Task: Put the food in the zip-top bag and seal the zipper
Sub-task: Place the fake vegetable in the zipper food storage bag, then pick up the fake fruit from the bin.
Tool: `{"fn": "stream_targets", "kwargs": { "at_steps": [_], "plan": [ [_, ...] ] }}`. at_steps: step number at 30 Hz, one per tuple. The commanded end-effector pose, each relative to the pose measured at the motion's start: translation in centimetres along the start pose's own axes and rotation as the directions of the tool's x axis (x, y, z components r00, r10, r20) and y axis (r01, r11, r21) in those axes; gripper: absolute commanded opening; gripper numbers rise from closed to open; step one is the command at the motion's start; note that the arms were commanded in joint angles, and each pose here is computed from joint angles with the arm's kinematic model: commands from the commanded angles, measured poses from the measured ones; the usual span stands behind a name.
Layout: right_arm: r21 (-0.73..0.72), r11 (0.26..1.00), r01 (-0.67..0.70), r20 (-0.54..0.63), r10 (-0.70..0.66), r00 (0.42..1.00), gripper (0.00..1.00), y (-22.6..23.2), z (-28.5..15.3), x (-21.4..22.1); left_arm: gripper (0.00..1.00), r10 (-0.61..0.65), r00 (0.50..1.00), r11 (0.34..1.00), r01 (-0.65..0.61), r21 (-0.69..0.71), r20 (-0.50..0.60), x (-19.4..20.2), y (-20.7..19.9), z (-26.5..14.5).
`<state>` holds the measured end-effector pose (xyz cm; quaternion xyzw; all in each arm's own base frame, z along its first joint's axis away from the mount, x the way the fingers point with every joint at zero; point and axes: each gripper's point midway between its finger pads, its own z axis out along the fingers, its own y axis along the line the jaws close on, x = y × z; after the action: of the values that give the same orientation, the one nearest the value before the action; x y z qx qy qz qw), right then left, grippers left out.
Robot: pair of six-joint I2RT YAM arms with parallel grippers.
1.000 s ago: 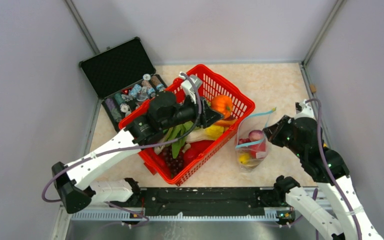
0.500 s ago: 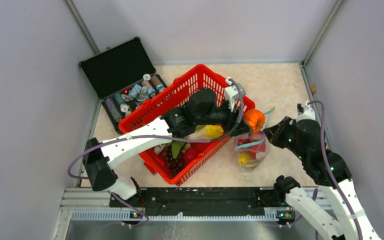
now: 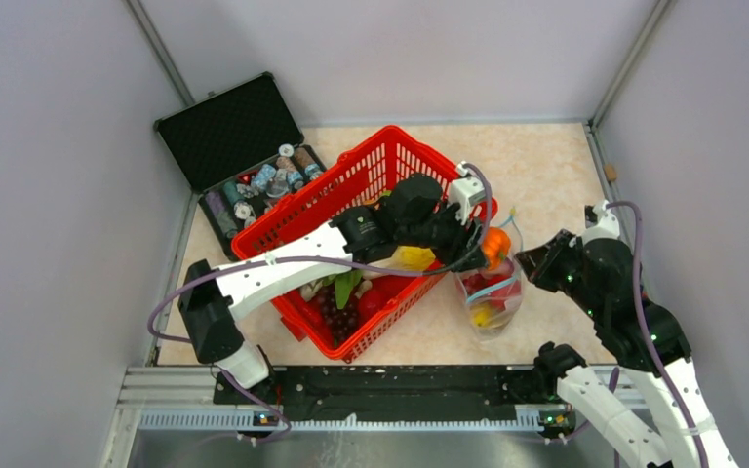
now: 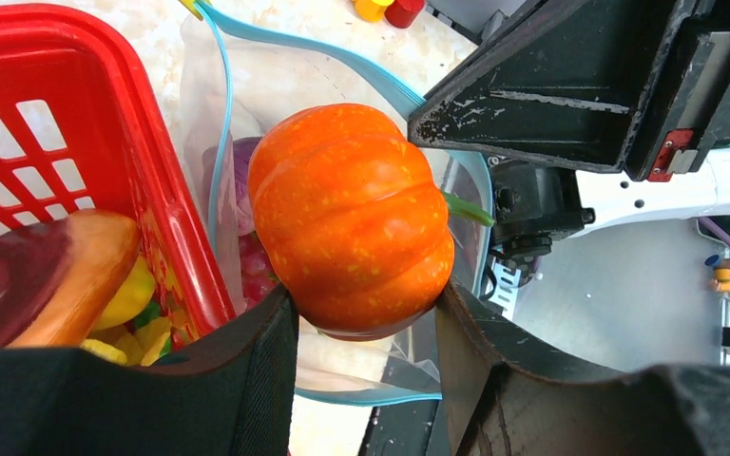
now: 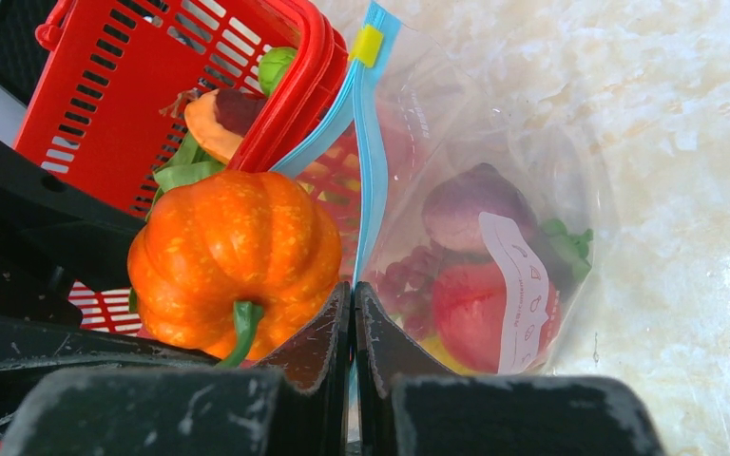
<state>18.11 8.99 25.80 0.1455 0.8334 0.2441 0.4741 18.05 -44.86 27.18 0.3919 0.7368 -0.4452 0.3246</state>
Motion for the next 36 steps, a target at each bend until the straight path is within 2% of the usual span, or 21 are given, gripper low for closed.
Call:
{"fn": "stream_targets", "kwargs": {
  "at_steps": [1, 3, 9, 19, 25, 29, 31, 33, 34, 36],
  "plan": [
    [-0.035, 0.999, -0.011, 0.052, 0.013, 0.999, 0.00, 1.0, -0.7, -1.5, 0.49, 0.023, 1.000, 1.000, -0.023, 0.012, 0.012, -1.3, -1.0, -0.3],
    [-0.034, 0.999, -0.015, 0.054, 0.017, 0.998, 0.00, 1.0, -0.7, -1.5, 0.62, 0.021, 1.000, 1.000, -0.021, 0.005, 0.003, -1.2, -0.9, -0.3],
    [-0.030, 0.999, -0.014, 0.056, 0.016, 0.998, 0.00, 0.9, -0.5, -1.6, 0.77, 0.047, 0.998, 0.999, -0.047, 0.017, 0.032, -2.1, -1.6, -1.4],
    [-0.019, 1.000, -0.016, 0.057, 0.017, 0.998, 0.00, 0.7, -0.2, -1.5, 0.80, 0.116, 0.982, 0.993, -0.111, -0.041, 0.150, -4.0, -2.0, -5.2],
    [-0.013, 1.000, -0.014, 0.062, 0.015, 0.998, 0.00, 0.6, -0.3, -1.6, 0.84, 0.135, 0.966, 0.975, -0.090, -0.206, 0.219, -4.0, 0.0, -8.8],
    [-0.003, 1.000, -0.016, 0.066, 0.017, 0.998, 0.00, 0.4, -0.4, -1.7, 0.86, 0.118, 0.968, 0.931, -0.031, -0.363, 0.220, -2.7, 2.6, -11.6],
    [-0.001, 1.000, -0.022, 0.066, 0.022, 0.998, 0.00, 0.4, -0.4, -1.6, 0.87, 0.081, 0.968, 0.893, 0.036, -0.449, 0.238, -1.8, 4.3, -13.3],
    [-0.003, 1.000, -0.028, 0.067, 0.028, 0.997, 0.00, 0.4, -0.4, -1.6, 0.91, 0.054, 0.966, 0.848, 0.089, -0.522, 0.252, -0.7, 5.9, -15.0],
    [-0.005, 1.000, -0.031, 0.066, 0.031, 0.997, 0.00, 0.4, -0.4, -1.5, 0.97, 0.032, 0.966, 0.823, 0.121, -0.555, 0.258, -0.1, 6.9, -15.6],
    [-0.006, 0.999, -0.035, 0.066, 0.035, 0.997, 0.00, 0.4, -0.3, -1.4, 0.99, -0.030, 0.969, 0.772, 0.177, -0.611, 0.243, 1.7, 8.7, -16.9]
  ]
}}
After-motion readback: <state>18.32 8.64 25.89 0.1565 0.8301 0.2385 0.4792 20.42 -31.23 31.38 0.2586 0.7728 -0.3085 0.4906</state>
